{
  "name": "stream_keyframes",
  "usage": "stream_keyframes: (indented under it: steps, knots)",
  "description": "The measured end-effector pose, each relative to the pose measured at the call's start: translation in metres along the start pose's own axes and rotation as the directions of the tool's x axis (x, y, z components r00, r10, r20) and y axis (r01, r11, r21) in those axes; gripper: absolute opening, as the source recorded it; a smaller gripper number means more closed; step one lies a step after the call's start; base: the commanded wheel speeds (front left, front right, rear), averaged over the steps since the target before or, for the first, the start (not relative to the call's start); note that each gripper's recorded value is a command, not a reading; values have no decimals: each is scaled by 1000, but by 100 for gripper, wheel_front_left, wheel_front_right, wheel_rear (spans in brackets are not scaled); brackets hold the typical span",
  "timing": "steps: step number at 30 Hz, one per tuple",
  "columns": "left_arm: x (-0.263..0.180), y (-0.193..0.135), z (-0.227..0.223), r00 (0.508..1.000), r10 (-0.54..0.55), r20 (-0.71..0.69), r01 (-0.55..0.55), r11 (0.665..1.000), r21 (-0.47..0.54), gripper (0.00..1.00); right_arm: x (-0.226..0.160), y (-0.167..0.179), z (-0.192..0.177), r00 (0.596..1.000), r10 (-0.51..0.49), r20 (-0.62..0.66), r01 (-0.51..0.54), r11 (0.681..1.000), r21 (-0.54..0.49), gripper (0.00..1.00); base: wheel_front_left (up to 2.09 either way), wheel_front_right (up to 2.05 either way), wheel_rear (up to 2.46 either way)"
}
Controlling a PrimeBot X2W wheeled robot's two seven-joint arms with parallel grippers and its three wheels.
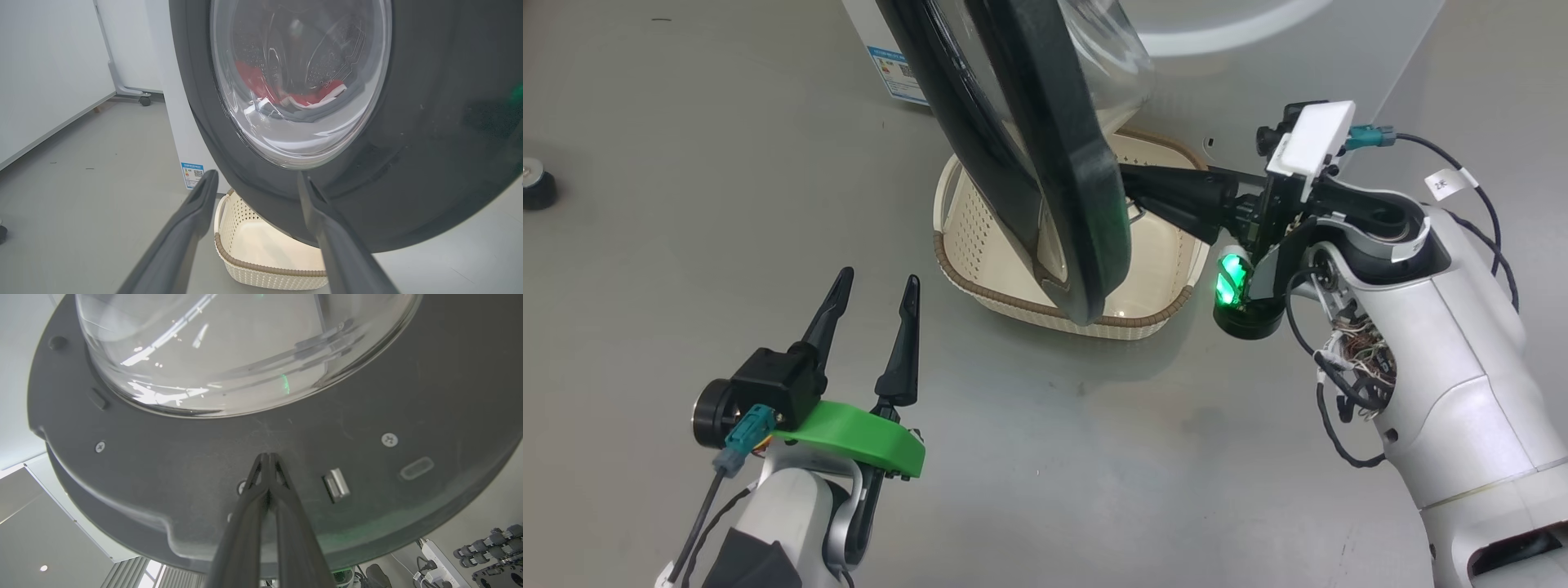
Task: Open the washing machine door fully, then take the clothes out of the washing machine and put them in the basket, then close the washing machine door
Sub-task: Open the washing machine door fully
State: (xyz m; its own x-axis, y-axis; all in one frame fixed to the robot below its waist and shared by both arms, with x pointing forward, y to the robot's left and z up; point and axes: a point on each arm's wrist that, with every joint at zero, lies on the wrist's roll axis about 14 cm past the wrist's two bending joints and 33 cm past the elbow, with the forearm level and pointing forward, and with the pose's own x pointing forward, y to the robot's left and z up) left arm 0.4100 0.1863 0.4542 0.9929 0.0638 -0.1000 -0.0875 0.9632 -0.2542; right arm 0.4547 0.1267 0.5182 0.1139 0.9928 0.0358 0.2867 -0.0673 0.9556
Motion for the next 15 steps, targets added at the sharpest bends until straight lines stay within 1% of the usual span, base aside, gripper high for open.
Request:
stream_keyframes:
  steps: [8,15]
  knots:
    - [-3,3,0,1000,15,0,-15,1000,3,100,18,-10,-33,995,-5,-99,8,1000,26,0,0,0,0]
    - [-5,6,2,1000,25,2,-25,1000,-1,100,31,-9,-51,990,3,-143,2,999,33,0,0,0,0]
